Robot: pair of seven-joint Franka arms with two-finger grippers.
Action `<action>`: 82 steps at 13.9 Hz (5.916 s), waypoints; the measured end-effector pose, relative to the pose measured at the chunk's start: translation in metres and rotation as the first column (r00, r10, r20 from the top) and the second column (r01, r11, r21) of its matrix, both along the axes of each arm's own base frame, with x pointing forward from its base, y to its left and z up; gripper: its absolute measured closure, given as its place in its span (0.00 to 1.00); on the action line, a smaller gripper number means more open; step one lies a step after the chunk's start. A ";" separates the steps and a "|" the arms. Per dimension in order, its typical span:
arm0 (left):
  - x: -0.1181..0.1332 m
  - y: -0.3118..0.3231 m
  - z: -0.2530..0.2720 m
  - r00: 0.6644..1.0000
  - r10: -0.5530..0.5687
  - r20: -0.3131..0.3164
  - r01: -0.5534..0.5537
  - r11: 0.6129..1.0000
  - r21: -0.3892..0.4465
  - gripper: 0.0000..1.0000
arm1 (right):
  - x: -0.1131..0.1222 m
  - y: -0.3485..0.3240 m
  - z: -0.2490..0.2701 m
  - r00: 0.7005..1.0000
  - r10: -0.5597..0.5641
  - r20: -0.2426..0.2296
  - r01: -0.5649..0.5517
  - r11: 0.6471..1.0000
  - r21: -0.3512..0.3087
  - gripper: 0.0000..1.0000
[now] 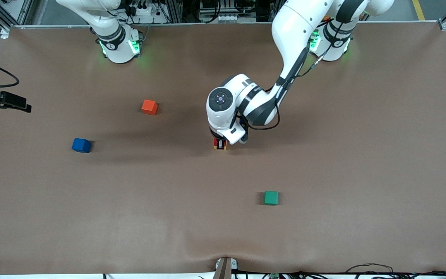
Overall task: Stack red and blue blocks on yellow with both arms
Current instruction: 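Lower the red cube onto the yellow cube and open the left gripper, then raise the left gripper away while the right gripper reaches the blue cube, then lower the right gripper and close it on the blue cube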
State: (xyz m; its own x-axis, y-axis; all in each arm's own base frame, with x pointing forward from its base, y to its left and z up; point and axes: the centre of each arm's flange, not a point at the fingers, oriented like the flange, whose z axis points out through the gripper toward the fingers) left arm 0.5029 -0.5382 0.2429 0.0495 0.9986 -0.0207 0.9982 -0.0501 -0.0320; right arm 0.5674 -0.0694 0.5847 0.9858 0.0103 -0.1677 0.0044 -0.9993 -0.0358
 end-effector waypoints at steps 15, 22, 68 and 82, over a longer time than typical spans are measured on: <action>0.000 0.001 -0.006 1.000 -0.001 -0.002 0.001 1.000 0.019 0.44 | 0.000 -0.001 -0.001 1.000 -0.001 -0.002 0.001 1.000 0.000 0.00; 0.003 0.000 -0.002 1.000 0.001 0.006 -0.001 1.000 0.014 0.14 | 0.001 -0.001 -0.003 1.000 -0.002 -0.006 0.002 1.000 0.001 0.00; 0.006 0.539 0.415 0.225 -0.973 0.045 0.973 0.222 -0.054 0.00 | -0.024 -0.046 -0.355 0.996 -0.094 -0.007 0.094 0.996 -0.011 0.00; 0.017 0.539 0.430 0.227 -0.973 0.050 0.974 0.227 -0.004 0.00 | -0.035 -0.045 -0.378 0.995 -0.096 0.013 0.096 0.995 -0.015 0.44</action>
State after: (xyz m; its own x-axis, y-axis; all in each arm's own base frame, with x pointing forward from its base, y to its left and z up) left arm 0.5200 0.0013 0.6732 0.9838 0.1778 -0.0217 0.1783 -0.9838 0.0184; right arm 0.5327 -0.1143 0.2062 0.9842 -0.0866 -0.1546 -0.0909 -0.9956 -0.0207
